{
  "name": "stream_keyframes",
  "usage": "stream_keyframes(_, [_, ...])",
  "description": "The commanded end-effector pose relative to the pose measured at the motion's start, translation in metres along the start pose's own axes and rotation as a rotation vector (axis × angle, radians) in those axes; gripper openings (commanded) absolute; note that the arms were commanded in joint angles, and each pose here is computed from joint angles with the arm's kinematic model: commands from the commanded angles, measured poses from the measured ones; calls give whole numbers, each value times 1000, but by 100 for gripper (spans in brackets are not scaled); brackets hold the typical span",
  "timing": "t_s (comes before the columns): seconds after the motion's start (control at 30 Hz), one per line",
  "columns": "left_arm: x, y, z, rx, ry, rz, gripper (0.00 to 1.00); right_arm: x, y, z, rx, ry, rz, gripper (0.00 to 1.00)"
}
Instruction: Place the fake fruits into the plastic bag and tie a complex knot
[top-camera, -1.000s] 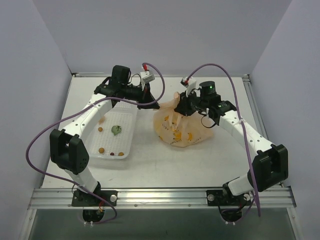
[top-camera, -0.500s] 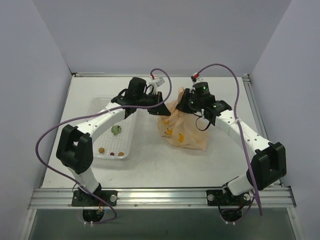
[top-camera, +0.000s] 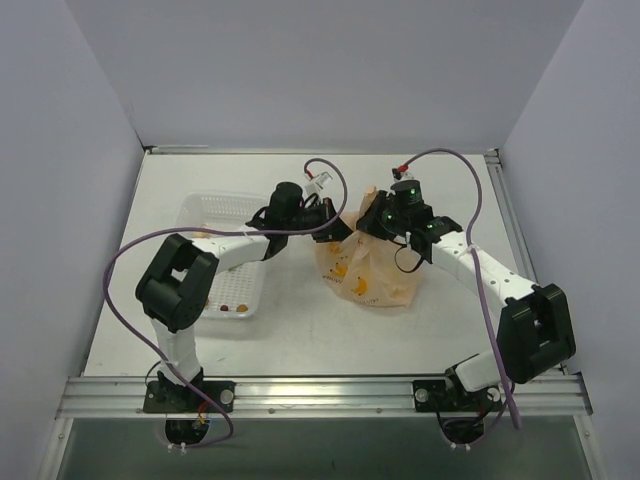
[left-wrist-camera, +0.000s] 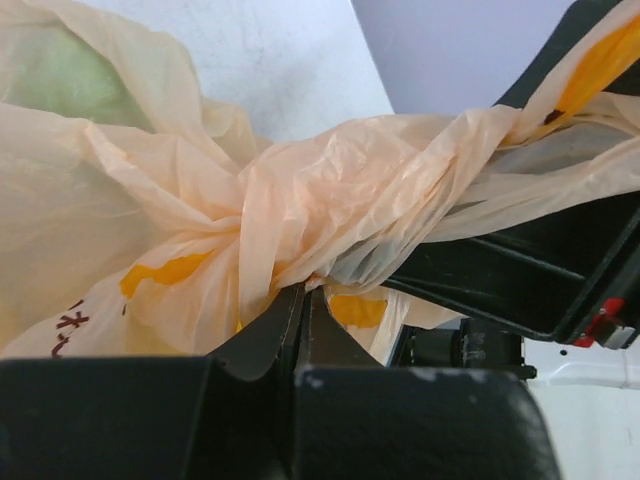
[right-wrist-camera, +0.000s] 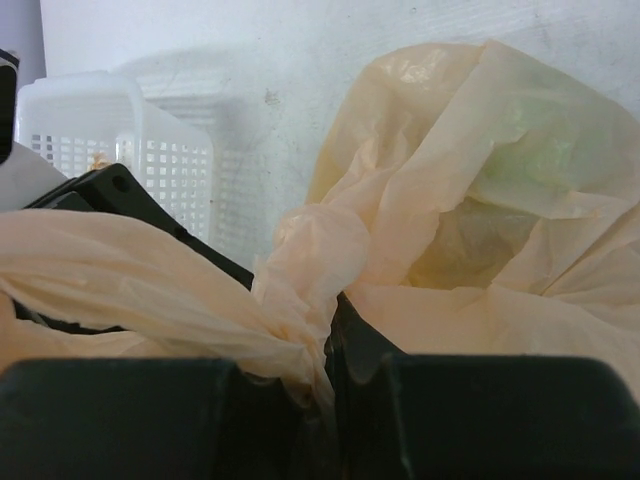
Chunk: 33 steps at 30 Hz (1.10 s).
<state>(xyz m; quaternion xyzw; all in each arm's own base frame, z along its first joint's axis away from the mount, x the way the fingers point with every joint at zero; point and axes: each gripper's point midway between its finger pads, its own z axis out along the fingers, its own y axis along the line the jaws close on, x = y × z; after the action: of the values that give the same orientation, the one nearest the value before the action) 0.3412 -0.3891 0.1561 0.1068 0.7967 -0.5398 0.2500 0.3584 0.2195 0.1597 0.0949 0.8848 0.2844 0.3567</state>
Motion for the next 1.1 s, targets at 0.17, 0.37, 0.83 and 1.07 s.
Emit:
stream_keyframes(0.17, [-10,-24,-1,149,-62,-24,0,-28,40,-50,-316,24,-152,46])
stream_keyframes(0.37, [-16,-29,-5,172,-55,3,0,-54,0,-100,-285,15,-224,70])
stream_keyframes(0.83, [1,-41,0,187,10,11,0,-15,-59,-45,-282,219,-193,29])
stream_keyframes(1.07, [21,-38,11,180,63,-16,0,29,-42,-51,-425,330,-160,46])
